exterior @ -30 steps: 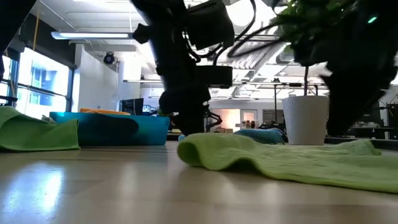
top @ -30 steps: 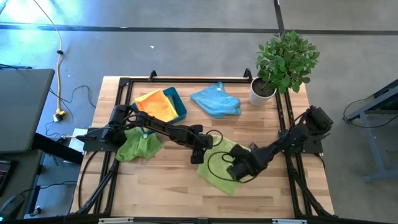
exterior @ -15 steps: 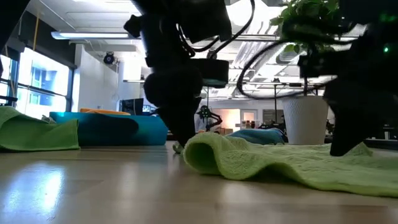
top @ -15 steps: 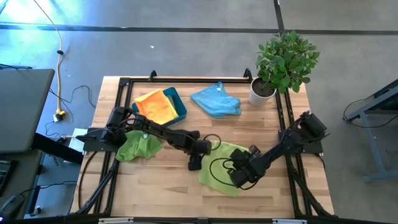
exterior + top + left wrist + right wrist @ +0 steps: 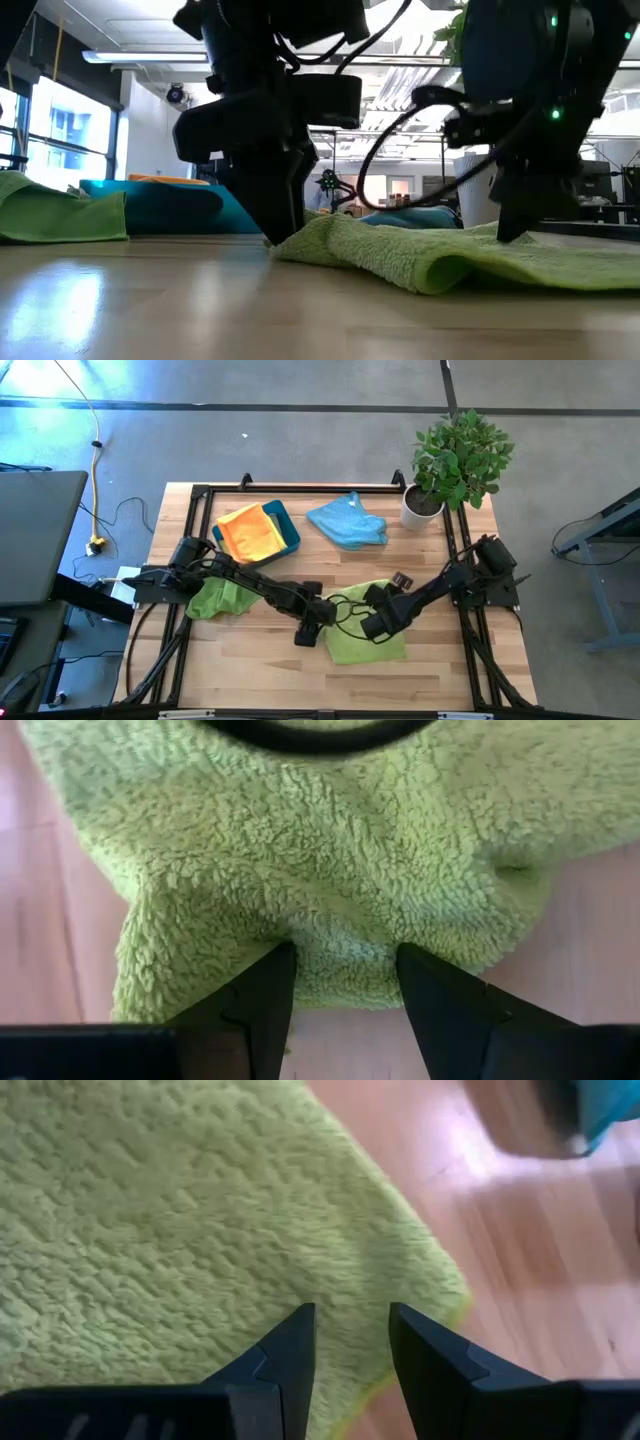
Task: Fold microfiber towels
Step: Fold the right green microfiber cloth
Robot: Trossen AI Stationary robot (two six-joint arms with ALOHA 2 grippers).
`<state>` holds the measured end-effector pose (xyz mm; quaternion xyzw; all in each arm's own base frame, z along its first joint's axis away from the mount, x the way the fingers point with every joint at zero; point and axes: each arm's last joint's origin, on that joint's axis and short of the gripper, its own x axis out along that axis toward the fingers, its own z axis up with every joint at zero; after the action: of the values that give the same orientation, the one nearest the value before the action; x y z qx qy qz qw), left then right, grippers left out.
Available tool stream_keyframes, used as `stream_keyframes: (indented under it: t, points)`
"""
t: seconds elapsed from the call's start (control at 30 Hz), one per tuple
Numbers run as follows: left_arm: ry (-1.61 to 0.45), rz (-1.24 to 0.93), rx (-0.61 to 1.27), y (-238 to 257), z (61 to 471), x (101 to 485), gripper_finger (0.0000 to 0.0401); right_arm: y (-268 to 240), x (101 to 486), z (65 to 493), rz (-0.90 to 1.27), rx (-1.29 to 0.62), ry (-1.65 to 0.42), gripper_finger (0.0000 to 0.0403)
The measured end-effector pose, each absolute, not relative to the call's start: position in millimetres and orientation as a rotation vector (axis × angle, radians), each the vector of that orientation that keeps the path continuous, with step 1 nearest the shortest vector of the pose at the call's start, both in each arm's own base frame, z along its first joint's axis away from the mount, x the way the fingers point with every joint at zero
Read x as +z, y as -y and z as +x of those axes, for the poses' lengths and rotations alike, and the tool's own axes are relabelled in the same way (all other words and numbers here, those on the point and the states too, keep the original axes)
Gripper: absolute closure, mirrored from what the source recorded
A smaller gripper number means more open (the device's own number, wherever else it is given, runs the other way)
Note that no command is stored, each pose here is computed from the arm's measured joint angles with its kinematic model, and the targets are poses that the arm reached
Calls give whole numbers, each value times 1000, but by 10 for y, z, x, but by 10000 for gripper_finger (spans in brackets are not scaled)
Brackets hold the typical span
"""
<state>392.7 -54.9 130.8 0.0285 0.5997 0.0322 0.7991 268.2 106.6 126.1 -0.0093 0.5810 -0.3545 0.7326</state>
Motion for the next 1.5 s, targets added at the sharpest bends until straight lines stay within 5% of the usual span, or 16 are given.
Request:
stream_keyframes:
  t: [0.23,0.47,0.87,1.5]
  points:
    - [-1159,87,181,504,4029,1755,231,-1101,1619,2592,64,-699,-1221,281]
    - [-1057,-180,73,795,4084,1987,231,-1466,1840,2350,54,-370,-1295,281]
    - [-946,-286,37,1383,4043,2024,231,-1984,1554,2174,-54,74,-1126,281]
    - [-901,-348,143,1636,3944,2033,231,-2105,1349,1961,-126,147,-1166,281]
